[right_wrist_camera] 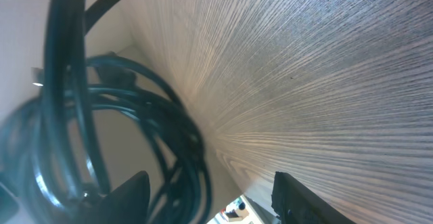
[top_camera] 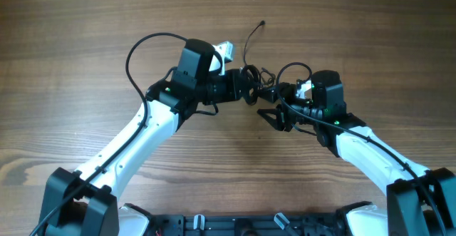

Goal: Untangle cables

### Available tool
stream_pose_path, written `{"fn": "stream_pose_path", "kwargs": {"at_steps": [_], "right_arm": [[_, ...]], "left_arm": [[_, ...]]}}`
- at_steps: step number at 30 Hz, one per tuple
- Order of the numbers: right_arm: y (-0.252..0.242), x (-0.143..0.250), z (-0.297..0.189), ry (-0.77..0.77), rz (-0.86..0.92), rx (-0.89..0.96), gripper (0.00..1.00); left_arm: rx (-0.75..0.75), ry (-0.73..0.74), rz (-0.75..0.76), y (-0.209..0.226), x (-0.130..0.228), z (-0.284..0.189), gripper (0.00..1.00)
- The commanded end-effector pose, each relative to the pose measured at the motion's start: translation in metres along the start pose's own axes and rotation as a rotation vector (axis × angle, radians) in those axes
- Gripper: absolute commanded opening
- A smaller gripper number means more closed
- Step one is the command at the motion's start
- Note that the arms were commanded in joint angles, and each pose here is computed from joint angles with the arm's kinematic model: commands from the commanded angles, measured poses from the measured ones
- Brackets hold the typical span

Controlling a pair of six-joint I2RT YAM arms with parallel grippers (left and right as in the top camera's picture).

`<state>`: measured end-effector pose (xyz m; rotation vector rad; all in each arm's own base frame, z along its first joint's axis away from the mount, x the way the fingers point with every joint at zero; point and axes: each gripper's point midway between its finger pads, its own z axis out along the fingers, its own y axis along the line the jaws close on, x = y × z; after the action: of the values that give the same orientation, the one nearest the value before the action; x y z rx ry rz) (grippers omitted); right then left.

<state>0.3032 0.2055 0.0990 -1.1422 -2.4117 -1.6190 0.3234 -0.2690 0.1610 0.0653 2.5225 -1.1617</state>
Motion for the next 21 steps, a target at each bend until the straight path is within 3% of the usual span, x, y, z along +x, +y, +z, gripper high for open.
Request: {"fn": "stream_pose_path", "kwargs": {"at_steps": [1, 4, 8, 17, 18, 20, 21], "right_arm": [[0.001, 0.001, 0.001, 0.011, -0.007, -0.003, 0.60], [0.001, 0.001, 0.001, 0.009, -0.007, -0.003, 0.60], [0.001, 0.001, 0.001, 0.012, -0.011, -0.002, 0.60], [0.001, -0.001, 0.001, -0.001, -0.008, -0.002, 0.59], [0.001, -0.001, 0.001, -0.001, -0.008, -0.002, 0.57], [0.001, -0.001, 0.001, -0.001, -0.012, -0.001, 0.41], [0.001, -0.001, 0.001, -0.001, -0.034, -0.002, 0.27]], "left_arm": [[-0.098, -0.032, 0.013, 0.013, -0.003, -0.003, 0.04], [-0.130, -0.042, -0.006, 0.019, -0.004, -0.004, 0.04], [-0.019, -0.048, 0.011, -0.008, -0.007, 0.001, 0.04], [0.034, -0.012, -0.022, -0.036, 0.012, 0.013, 0.04], [0.037, -0.010, -0.039, -0.038, 0.013, 0.013, 0.04], [0.041, -0.012, -0.084, -0.039, 0.012, 0.014, 0.04], [0.043, -0.012, -0.098, -0.039, 0.012, 0.014, 0.04]]}}
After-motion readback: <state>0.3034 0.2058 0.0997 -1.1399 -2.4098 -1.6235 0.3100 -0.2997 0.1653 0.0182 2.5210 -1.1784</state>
